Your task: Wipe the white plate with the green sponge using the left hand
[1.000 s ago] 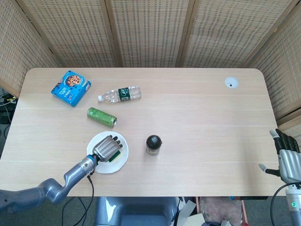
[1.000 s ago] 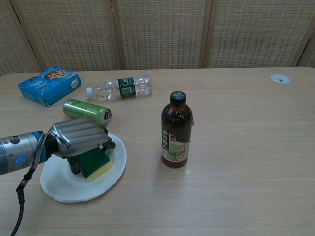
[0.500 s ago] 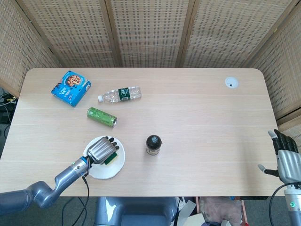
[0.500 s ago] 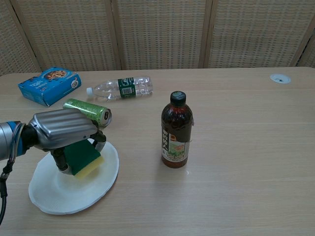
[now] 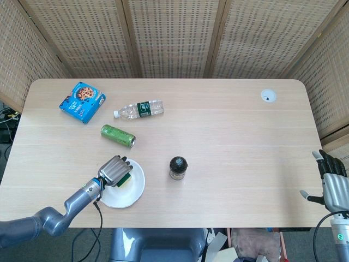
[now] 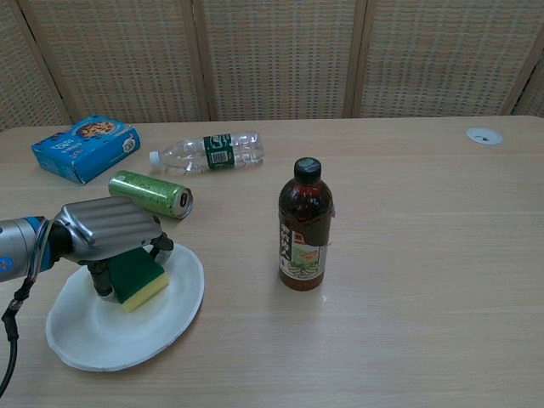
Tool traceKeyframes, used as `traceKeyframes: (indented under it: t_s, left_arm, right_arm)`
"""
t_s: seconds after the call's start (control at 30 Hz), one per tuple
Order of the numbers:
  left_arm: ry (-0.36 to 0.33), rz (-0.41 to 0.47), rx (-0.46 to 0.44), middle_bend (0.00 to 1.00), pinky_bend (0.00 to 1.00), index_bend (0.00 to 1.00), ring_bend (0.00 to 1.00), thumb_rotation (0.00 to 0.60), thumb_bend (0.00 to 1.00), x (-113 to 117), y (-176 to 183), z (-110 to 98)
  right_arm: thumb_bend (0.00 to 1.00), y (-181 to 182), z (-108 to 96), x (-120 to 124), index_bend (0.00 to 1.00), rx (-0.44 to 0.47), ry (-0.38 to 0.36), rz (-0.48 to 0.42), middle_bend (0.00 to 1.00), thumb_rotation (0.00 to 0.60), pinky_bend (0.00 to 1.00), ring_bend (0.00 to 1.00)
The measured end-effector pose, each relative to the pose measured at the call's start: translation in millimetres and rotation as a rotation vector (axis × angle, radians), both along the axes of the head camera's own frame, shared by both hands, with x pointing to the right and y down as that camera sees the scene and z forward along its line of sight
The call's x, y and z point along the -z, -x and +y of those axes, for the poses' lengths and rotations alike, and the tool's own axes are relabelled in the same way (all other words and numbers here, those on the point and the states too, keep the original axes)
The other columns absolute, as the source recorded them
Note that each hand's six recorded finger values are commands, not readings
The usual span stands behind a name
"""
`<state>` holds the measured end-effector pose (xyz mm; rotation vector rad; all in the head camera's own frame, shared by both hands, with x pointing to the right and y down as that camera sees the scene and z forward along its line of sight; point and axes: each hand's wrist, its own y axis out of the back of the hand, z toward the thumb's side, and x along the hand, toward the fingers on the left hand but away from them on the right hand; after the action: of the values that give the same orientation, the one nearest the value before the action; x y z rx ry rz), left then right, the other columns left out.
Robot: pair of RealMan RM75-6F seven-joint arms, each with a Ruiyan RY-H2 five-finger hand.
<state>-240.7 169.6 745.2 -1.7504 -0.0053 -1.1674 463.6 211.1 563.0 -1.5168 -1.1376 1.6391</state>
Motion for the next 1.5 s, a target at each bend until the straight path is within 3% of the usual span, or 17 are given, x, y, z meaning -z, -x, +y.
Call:
traceKeyframes:
  t_s: [0.3, 0.73, 1.17, 1.5]
  left_arm:
    - [0.037, 0.031, -0.057, 0.46, 0.47, 0.58, 0.30, 0.600, 0.16, 4, -17, 23]
    - [-0.011, -0.041, 0.041, 0.46, 0.47, 0.58, 0.30, 0.600, 0.16, -7, 20, -11]
    - [0.045, 0.053, -0.030, 0.46, 0.47, 0.58, 0.30, 0.600, 0.16, 3, -9, 21]
    - [0.003, -0.020, 0.043, 0.46, 0.47, 0.58, 0.30, 0.600, 0.16, -9, 20, -6]
  right_arm:
    - [0.00, 1, 1, -1, 0.00, 0.005, 0.004, 0.004, 0.00, 0.600, 0.00, 0.00]
    - [0.00, 2, 1, -1, 0.00, 0.004, 0.005, 0.004, 0.00, 0.600, 0.00, 0.00]
    - [0.00, 1, 1, -1, 0.00, 0.003, 0.005, 0.005, 0.00, 0.600, 0.00, 0.00]
    - [0.00, 1, 1, 0, 0.00, 0.002, 0.005, 0.003, 0.00, 0.600, 0.00, 0.00]
